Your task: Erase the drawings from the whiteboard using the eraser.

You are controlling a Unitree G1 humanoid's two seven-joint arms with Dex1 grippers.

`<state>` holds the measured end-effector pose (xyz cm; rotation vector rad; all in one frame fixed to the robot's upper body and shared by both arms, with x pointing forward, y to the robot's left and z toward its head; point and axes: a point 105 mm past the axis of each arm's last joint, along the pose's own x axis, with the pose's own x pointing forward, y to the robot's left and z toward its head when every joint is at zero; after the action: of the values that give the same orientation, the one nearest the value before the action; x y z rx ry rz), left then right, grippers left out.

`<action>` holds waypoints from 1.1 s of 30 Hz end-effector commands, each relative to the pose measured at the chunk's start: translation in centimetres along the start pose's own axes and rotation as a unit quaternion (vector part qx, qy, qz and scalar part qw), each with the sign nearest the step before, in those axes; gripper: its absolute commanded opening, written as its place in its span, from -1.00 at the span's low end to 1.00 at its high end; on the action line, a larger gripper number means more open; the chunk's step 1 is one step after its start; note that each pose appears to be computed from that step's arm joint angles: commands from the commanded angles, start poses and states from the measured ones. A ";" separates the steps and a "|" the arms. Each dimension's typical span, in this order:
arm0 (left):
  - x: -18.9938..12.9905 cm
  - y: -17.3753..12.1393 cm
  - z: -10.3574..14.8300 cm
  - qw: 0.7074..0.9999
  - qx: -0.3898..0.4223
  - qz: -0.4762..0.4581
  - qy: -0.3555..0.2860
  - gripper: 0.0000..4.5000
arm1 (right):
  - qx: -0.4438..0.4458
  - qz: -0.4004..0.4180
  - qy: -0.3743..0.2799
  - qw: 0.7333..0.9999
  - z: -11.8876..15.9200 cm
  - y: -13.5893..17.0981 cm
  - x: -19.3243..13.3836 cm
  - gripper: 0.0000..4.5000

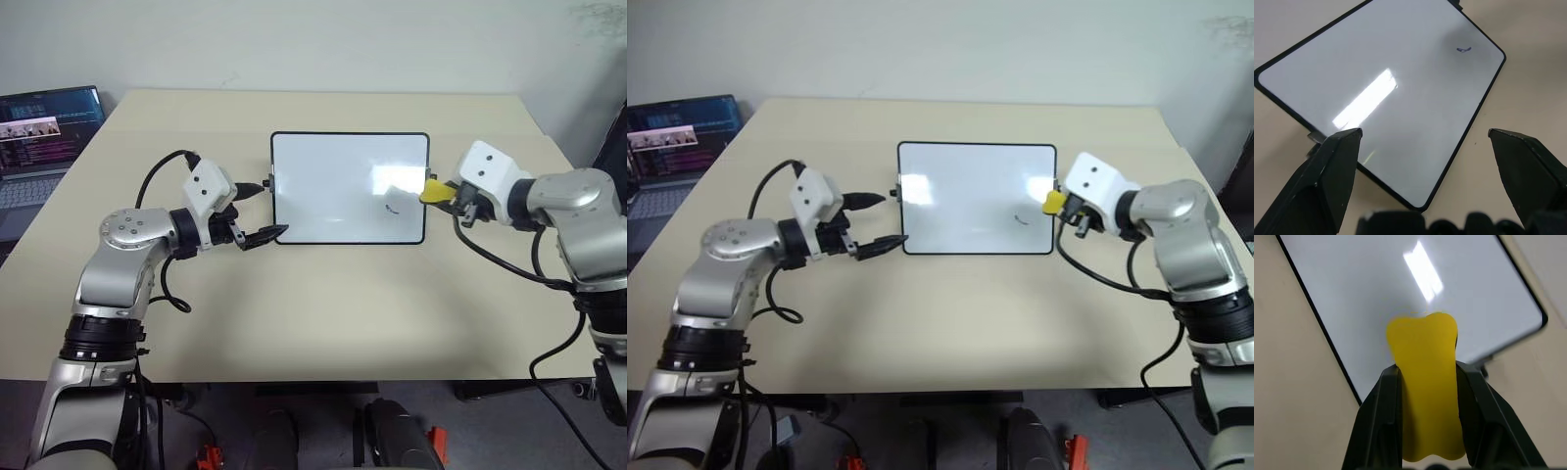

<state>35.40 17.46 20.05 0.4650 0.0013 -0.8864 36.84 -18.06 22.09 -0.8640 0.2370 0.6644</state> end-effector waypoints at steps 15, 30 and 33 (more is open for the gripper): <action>-0.7 0.5 1.8 1.000 0.019 0.000 -0.012 1.00 | 0.006 -0.044 -0.011 0.999 -0.4 -2.5 -1.8 -0.50; 1.7 -1.6 1.5 0.999 0.016 -0.047 -0.018 1.00 | 0.059 -0.103 -0.107 0.987 2.2 -2.0 2.7 -0.50; 2.3 -1.9 1.3 0.998 0.018 -0.050 -0.014 1.00 | 0.035 -0.137 -0.095 0.985 1.4 -2.3 3.7 -0.50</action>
<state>35.26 14.64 18.49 0.4433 0.0458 -0.9917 40.72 -15.85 21.27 -0.6919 0.0376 0.5335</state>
